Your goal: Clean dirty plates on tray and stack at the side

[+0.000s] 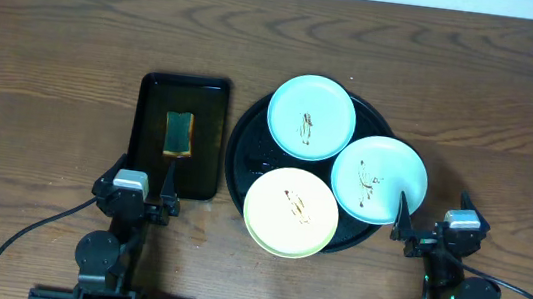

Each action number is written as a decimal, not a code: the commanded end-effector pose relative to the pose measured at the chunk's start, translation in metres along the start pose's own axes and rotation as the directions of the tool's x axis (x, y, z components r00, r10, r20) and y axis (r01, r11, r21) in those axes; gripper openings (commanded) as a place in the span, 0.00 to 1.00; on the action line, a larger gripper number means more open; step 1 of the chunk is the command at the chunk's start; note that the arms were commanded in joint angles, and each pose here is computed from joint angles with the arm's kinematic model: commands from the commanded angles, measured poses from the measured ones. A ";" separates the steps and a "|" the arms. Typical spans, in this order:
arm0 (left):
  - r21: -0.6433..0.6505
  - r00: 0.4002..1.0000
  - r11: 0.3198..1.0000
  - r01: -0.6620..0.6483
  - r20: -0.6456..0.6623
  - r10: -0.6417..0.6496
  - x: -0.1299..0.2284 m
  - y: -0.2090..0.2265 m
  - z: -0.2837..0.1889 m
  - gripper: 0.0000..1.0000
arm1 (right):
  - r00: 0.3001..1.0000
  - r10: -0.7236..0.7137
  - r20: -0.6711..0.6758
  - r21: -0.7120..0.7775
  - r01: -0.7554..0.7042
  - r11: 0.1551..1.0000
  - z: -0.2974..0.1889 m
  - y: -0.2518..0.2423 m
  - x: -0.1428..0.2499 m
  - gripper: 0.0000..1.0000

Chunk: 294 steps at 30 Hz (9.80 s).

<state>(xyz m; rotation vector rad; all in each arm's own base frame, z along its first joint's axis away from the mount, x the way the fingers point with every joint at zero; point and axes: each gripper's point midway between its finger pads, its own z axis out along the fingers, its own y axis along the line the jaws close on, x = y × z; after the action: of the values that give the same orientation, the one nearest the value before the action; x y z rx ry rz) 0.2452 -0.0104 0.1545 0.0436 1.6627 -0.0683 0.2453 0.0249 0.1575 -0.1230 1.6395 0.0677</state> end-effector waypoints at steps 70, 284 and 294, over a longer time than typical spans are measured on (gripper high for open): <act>-0.155 0.711 0.979 0.128 -0.674 -0.200 -0.051 0.018 0.105 0.79 | 0.633 0.220 -0.742 0.120 -0.197 0.973 0.058 0.002 -0.003 0.99; -0.234 0.576 0.966 0.109 -0.777 -0.253 0.021 -0.003 0.124 0.07 | 0.305 0.309 -0.901 0.235 -0.257 0.937 0.064 -0.014 0.128 0.01; -0.218 0.486 0.963 0.161 -0.831 -0.269 0.034 -0.017 0.120 0.07 | 0.304 0.310 -0.901 0.235 -0.258 0.937 0.064 -0.014 0.128 0.01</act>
<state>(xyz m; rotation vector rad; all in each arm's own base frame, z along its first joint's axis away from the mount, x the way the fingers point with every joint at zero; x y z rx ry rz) 0.3523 -0.0286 0.0927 -0.2694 2.7228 -0.1049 0.3042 0.0142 0.0286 0.2428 2.8391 0.2791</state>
